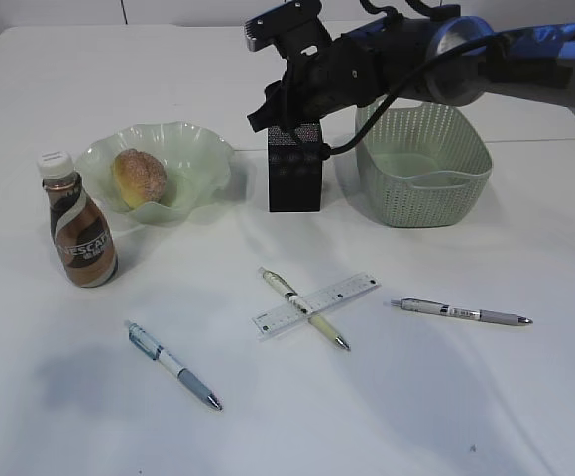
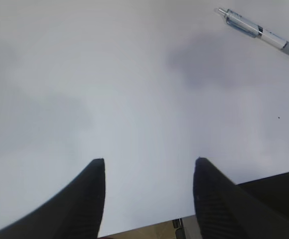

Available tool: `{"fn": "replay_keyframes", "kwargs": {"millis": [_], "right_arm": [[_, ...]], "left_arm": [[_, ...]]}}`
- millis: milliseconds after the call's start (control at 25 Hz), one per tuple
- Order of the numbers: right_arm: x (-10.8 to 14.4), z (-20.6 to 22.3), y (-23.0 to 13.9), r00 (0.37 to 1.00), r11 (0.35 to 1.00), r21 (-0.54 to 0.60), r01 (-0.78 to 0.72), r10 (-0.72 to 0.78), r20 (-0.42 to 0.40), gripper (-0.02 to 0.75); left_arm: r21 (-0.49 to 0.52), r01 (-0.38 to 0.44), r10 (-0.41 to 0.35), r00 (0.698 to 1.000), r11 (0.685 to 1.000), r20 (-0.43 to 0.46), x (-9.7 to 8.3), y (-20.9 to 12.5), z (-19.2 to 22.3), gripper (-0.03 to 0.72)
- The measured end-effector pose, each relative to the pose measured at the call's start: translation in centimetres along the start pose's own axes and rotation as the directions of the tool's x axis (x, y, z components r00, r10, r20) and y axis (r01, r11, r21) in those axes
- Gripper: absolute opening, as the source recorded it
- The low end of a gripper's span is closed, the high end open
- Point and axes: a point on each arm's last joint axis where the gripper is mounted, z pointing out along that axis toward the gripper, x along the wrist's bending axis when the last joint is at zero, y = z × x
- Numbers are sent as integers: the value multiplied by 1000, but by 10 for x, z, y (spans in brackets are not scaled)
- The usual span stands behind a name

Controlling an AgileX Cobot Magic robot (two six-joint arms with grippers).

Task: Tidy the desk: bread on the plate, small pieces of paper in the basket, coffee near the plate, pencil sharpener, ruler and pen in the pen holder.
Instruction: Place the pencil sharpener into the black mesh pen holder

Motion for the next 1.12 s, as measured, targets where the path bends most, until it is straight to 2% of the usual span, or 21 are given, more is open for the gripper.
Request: {"fn": "replay_keyframes", "kwargs": {"millis": [1120], "right_arm": [[-11, 0, -2, 1000, 1000, 2, 11, -11, 25, 349]], "left_arm": [[-10, 0, 0, 1000, 1000, 1, 0, 1, 0, 394]]}}
